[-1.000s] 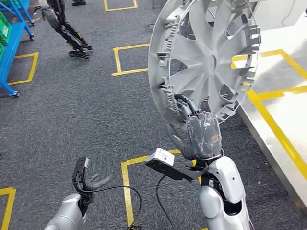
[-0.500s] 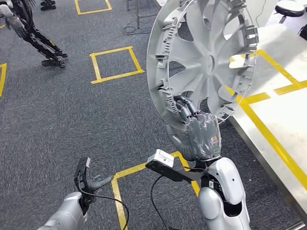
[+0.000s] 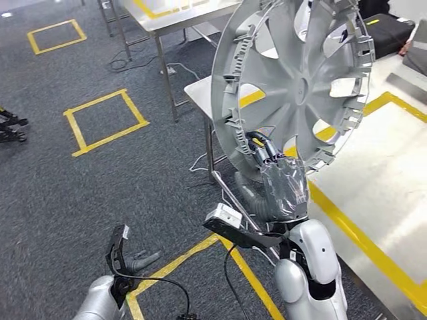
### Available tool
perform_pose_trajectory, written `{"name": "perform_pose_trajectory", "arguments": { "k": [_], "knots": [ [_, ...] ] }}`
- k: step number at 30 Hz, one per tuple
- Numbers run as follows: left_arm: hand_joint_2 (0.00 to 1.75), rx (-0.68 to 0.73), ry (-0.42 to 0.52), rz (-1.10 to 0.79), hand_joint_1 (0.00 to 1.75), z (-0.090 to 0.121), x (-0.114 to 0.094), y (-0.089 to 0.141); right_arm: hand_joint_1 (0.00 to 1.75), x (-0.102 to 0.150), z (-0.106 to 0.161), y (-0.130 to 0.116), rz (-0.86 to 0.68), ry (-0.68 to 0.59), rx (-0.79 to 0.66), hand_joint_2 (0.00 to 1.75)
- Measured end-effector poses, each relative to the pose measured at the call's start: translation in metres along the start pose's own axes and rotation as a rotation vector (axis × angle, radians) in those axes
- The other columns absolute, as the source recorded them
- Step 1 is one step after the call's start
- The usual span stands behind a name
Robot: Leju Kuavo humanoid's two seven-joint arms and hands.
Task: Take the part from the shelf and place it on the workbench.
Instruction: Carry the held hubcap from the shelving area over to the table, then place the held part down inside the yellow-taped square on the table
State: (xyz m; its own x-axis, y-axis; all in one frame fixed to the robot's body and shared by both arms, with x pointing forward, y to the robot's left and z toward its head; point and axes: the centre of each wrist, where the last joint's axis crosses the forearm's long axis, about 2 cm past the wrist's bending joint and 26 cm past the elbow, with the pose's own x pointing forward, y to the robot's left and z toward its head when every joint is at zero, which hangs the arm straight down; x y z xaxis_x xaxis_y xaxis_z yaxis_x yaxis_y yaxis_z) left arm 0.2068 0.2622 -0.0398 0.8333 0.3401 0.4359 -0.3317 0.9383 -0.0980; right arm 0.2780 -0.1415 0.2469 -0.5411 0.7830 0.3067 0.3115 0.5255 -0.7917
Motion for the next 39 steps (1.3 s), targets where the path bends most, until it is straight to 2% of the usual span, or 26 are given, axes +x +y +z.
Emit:
{"name": "perform_pose_trajectory", "arguments": {
  "k": [10,18,23,26,29,32,34,36,39],
  "knots": [
    [1.75,-0.006,-0.088,-0.059,0.00,0.010,0.019,-0.024,1.75,-0.005,0.001,-0.004,0.007,0.008,-0.026,1.75],
    [1.75,0.006,-0.111,-0.078,0.00,0.009,0.022,-0.021,1.75,-0.009,0.002,-0.005,0.023,0.034,-0.034,1.75],
    [1.75,-0.005,-0.120,-0.094,0.00,0.009,0.022,-0.021,1.75,-0.009,0.001,-0.009,0.134,0.091,-0.041,1.75],
    [1.75,-0.020,-0.111,-0.099,0.00,0.011,0.013,-0.016,1.75,-0.011,0.000,-0.011,0.200,0.120,-0.029,1.75],
    [1.75,-0.012,-0.097,-0.087,0.00,0.013,0.007,-0.009,1.75,-0.015,0.001,-0.010,0.235,0.187,0.005,1.75],
    [1.75,0.006,-0.104,-0.073,0.00,0.014,0.011,-0.005,1.75,-0.022,0.001,-0.011,0.261,0.270,0.034,1.75],
    [1.75,0.029,-0.112,-0.046,0.00,0.012,0.012,0.003,1.75,-0.028,0.002,-0.010,0.281,0.285,0.053,1.75],
    [1.75,0.022,-0.129,-0.018,0.00,0.006,0.011,0.023,1.75,-0.035,0.003,-0.008,0.297,0.277,0.081,1.75],
    [1.75,-0.026,-0.129,-0.008,0.00,0.001,0.005,0.092,1.75,-0.050,0.000,0.000,0.314,0.260,0.142,1.75]
  ]
}}
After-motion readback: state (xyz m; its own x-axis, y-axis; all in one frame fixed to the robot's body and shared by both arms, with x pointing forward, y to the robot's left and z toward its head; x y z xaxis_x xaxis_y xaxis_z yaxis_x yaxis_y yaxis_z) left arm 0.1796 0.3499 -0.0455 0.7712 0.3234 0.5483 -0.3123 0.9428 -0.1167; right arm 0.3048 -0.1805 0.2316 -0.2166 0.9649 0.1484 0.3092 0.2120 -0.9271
